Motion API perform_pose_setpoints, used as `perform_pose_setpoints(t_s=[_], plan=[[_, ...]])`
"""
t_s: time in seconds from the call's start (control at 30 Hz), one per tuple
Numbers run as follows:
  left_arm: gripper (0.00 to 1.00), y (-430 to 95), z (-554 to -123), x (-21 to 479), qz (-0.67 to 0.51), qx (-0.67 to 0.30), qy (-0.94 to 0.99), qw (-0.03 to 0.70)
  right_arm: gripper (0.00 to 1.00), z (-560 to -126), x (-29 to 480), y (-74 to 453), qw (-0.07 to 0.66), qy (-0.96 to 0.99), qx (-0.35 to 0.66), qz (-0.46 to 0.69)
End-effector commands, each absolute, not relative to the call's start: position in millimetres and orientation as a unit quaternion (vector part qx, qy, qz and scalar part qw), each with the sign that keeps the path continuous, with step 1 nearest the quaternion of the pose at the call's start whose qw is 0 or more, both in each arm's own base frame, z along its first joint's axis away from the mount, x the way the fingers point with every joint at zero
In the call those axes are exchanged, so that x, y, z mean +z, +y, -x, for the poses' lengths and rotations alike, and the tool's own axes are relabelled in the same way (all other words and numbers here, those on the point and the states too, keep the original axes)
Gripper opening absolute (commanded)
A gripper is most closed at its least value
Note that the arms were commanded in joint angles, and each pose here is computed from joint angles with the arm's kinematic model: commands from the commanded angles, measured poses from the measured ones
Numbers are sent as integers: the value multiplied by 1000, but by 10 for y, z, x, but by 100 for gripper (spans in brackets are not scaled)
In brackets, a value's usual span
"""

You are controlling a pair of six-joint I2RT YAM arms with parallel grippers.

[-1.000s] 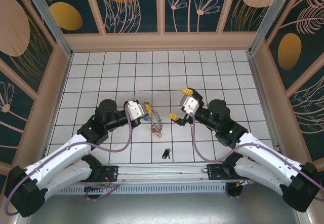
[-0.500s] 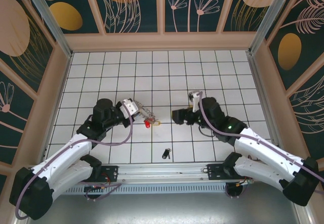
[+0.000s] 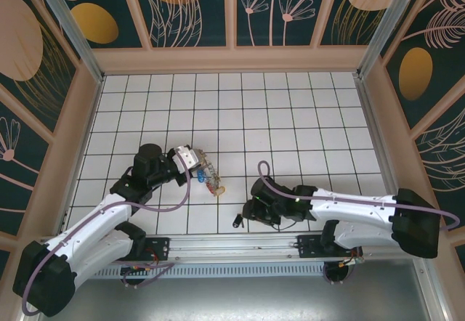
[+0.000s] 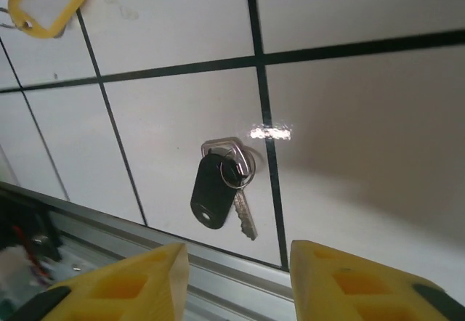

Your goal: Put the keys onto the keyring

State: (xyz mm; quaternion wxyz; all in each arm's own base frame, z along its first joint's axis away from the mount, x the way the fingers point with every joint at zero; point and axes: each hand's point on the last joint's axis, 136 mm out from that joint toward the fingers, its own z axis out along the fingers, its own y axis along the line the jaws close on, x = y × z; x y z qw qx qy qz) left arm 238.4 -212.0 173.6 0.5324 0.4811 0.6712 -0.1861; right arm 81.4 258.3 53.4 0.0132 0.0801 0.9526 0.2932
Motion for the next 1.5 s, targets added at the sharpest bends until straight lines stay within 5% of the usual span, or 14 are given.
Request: perform_pose_setpoints(t_s=[0.0,0.07,0.67,1.47], plan=[[0,-2173,-2376,1937,-487,-195,643,558,37,-810,564,2615,-36,897,369,-242],[0,-2175,-2378,1923,-487,-197,647,552,30,-808,543,2548,-34,877,388,-281],[0,-2219,-2367,1872,-486,-217,654,538,33,-890,490,2742,-62,866,388,-308],[0,-2203,-2366,1898,-485,-212,654,541,24,-951,234,2766,-70,888,335,-307]])
